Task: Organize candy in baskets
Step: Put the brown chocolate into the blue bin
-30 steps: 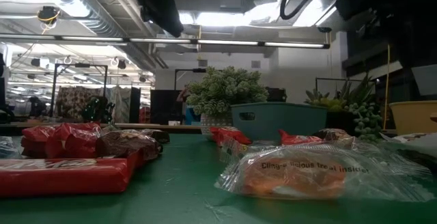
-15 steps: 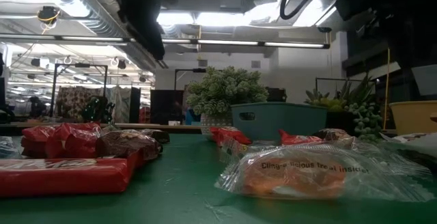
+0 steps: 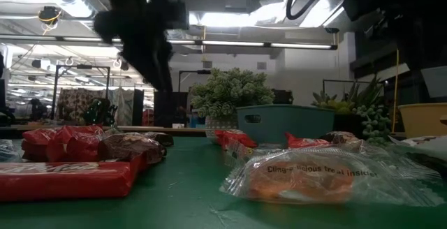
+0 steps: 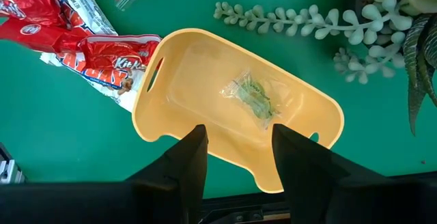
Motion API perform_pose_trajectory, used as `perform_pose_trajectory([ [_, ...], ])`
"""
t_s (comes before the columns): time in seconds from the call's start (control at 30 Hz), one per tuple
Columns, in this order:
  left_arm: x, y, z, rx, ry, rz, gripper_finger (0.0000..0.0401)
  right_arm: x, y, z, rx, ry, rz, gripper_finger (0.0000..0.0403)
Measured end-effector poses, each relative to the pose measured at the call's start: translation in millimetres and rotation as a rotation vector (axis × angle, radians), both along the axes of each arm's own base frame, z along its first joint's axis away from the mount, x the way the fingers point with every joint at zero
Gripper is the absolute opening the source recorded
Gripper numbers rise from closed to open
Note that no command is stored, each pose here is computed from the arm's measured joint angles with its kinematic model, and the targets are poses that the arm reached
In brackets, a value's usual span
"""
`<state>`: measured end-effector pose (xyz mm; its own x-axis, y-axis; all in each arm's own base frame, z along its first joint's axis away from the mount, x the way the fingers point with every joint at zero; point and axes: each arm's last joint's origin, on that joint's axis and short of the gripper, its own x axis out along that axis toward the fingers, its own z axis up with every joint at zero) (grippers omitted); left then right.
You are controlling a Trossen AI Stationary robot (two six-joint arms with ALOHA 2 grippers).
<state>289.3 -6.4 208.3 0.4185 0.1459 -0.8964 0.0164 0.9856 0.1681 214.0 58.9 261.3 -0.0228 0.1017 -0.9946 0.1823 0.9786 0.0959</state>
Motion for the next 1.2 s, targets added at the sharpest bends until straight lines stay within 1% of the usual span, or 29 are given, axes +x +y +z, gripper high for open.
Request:
perform_pose_trajectory([
  [0.27, 1.7, 0.8, -33.0, 0.07, 0.141, -0.164, 0.022, 0.1, -0.2, 0.0, -0.007, -0.003, 0.0, 0.0166],
  [0.4, 7.2, 0.8, -46.7, 0.098, 0.182, -0.236, 0.022, 0.2, -0.2, 0.0, -0.008, -0.004, 0.0, 0.0166],
  [0.47, 10.7, 1.1, -54.9, 0.11, 0.197, -0.252, 0.0219, 0.2, -0.2, 0.0, -0.008, -0.004, 0.0, 0.0166],
  [0.53, 14.5, 3.2, -62.6, 0.116, 0.202, -0.246, 0.0219, 0.2, -0.2, 0.0, -0.008, -0.004, 0.0, 0.0166],
  [0.63, 17.9, 7.0, -71.1, 0.094, 0.216, -0.233, 0.0219, 0.2, -0.2, 0.0, -0.009, -0.004, 0.0, 0.0166],
  [0.8, 18.9, 10.3, -75.6, 0.063, 0.226, -0.228, 0.0214, 0.3, -0.2, 0.0, -0.009, -0.005, 0.0, 0.0166],
  [0.97, 17.7, 10.2, -70.7, 0.057, 0.208, -0.215, 0.0181, 0.6, -0.2, 0.0, -0.01, -0.008, 0.0, 0.0166],
  [1.1, 20.0, 9.7, -68.2, 0.017, 0.198, -0.152, 0.0148, 0.6, -0.2, 0.0, -0.01, -0.008, 0.0, 0.0166],
  [1.2, 24.2, 9.2, -65.0, -0.01, 0.171, -0.118, 0.0131, 0.6, -0.2, 0.0, -0.01, -0.009, 0.0, 0.0166],
])
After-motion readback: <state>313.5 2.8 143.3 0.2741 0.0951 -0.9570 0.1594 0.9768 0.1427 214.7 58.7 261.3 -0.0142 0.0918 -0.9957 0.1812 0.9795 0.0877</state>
